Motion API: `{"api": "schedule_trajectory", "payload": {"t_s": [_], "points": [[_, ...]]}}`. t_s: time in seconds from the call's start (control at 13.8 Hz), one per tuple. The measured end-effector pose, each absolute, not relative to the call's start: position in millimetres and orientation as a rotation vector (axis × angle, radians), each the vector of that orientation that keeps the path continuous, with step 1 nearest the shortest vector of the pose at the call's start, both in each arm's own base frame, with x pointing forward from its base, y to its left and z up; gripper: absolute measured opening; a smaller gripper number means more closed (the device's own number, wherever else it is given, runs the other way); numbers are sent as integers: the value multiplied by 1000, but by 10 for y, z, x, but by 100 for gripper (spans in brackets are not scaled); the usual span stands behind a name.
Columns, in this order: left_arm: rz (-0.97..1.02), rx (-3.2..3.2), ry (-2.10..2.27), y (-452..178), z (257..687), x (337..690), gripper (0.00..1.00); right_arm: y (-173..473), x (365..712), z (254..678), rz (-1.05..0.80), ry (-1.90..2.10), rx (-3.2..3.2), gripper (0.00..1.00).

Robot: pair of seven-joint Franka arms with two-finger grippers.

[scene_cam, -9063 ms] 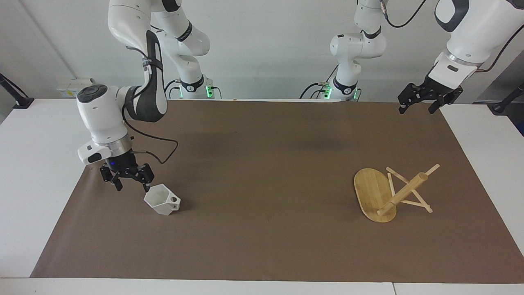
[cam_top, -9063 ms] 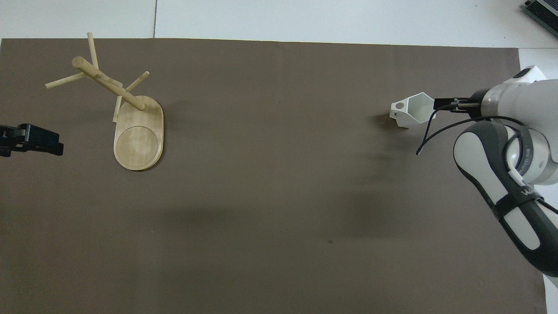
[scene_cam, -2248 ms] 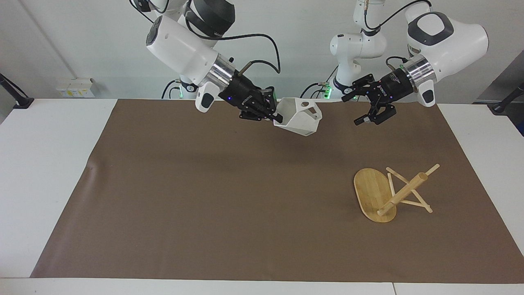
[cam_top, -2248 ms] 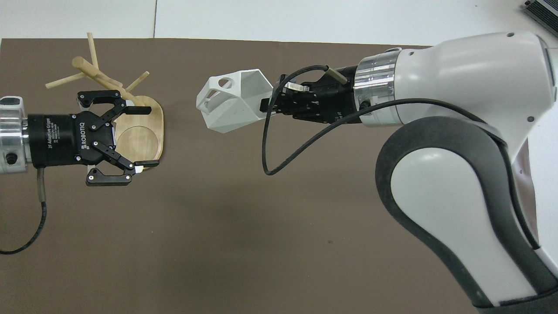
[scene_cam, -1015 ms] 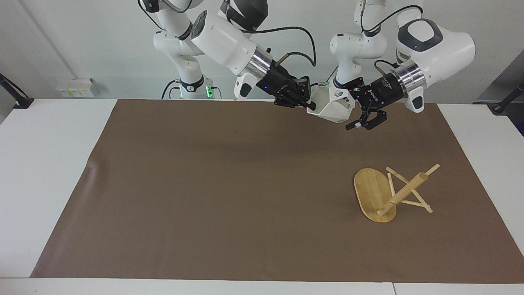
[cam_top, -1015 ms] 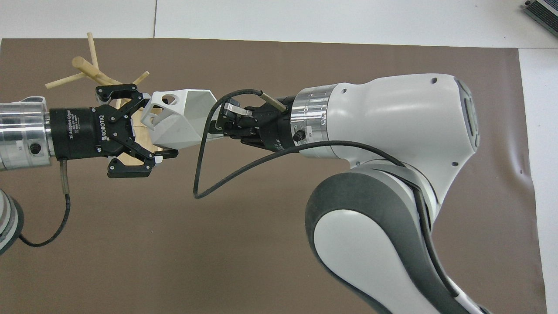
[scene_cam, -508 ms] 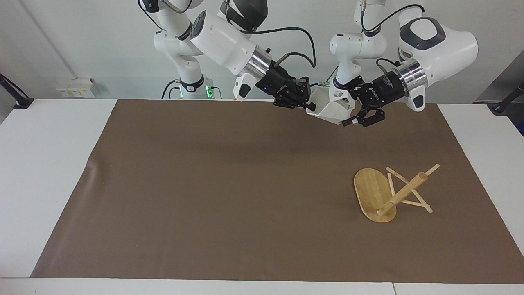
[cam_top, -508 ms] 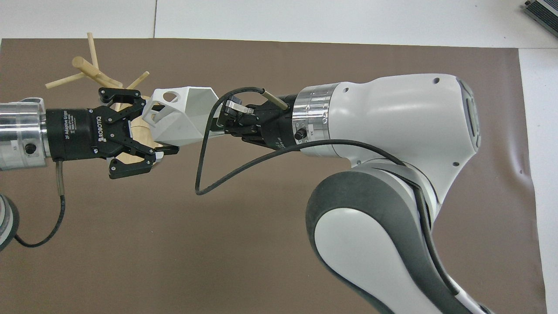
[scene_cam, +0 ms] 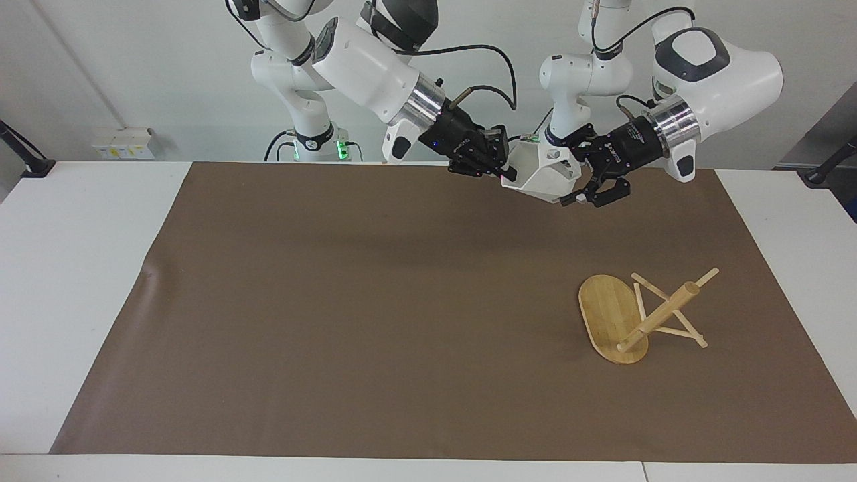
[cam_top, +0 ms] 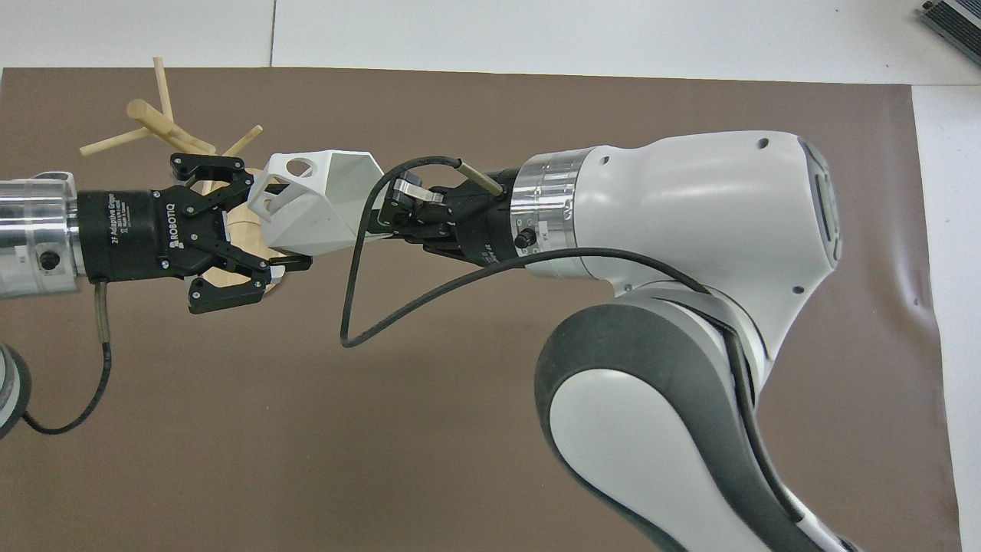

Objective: Hang cup on rack
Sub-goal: 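Open the right gripper and withdraw it while the left gripper holds the cup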

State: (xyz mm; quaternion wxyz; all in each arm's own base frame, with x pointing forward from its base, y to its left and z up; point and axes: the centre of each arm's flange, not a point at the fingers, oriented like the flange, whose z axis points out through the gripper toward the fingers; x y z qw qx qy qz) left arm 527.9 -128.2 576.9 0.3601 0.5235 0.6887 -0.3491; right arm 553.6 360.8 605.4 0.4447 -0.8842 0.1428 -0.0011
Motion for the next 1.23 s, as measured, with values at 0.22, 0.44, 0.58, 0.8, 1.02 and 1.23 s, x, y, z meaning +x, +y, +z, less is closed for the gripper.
{"api": "schedule_trajectory", "payload": {"t_s": [0.22, 0.44, 0.58, 0.8, 1.02, 1.23], "points": [[-894, 1338, 1780, -1222, 5778, 5293, 74, 3616, 5529, 6045, 1, 352, -2193, 36], [-887, 1329, 1788, -1165, 5776, 5305, 74, 3624, 5519, 6006, 1, 345, -2208, 68], [-881, 1335, 1796, -1153, 5764, 5308, 74, 3626, 5512, 5956, 2, 343, -2223, 90], [-850, 1371, 1845, -1124, 5705, 5300, 74, 3618, 5511, 5896, 8, 347, -2232, 100], [-834, 1358, 1901, -1028, 5652, 5315, 74, 3596, 5523, 5889, 5, 352, -2234, 100], [-819, 1313, 1941, -849, 5630, 5346, 74, 3512, 5577, 5854, -47, 336, -2288, 100]]}}
